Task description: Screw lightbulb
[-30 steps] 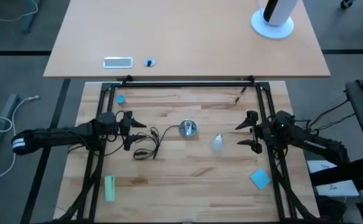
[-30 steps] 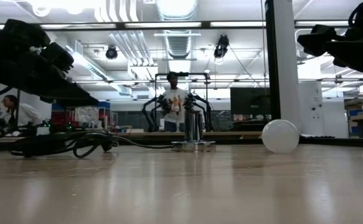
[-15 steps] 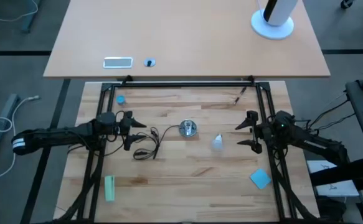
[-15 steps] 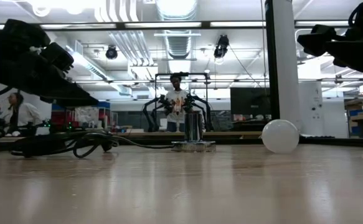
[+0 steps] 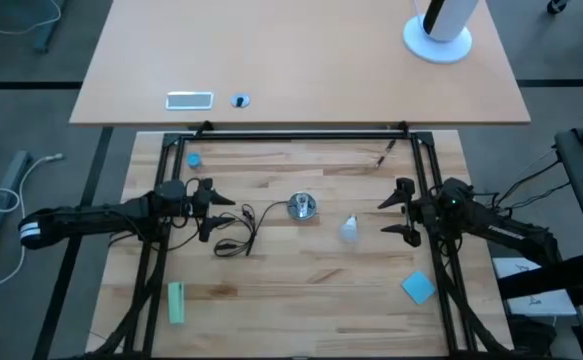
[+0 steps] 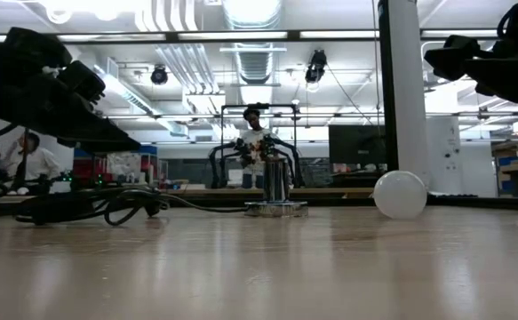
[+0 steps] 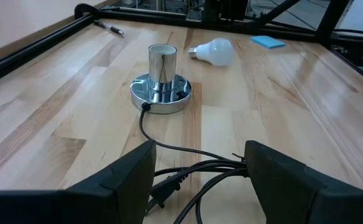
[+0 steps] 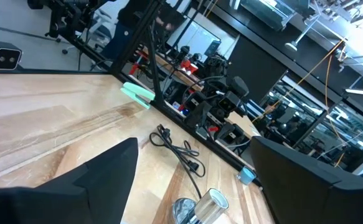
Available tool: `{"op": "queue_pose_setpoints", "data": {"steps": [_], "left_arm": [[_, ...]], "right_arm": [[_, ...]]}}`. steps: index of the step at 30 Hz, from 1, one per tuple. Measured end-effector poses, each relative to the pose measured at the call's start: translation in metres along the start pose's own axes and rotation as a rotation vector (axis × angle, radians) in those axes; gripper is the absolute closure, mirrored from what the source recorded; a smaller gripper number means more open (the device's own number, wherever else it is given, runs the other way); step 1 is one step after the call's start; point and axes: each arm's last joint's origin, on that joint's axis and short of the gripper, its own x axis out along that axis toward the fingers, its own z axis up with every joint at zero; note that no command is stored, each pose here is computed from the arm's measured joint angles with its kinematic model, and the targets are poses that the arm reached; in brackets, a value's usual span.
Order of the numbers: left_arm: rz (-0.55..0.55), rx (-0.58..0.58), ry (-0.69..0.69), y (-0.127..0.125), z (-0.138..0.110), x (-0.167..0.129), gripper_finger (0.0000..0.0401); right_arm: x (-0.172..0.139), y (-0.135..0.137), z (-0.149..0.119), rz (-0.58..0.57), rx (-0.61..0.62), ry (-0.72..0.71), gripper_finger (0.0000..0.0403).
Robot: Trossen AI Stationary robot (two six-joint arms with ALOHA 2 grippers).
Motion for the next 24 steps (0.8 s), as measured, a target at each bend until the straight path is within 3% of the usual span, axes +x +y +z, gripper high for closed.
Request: {"op": "queue_pose_setpoints", "data": {"steps": [24], "left_arm": [[0.001, 0.000, 0.000, 0.0001, 0.0000, 0.0000, 0.0163]], "right_arm": [[0.0000, 0.0000, 0.0000, 0.000, 0.000, 0.000, 0.0088]]}}
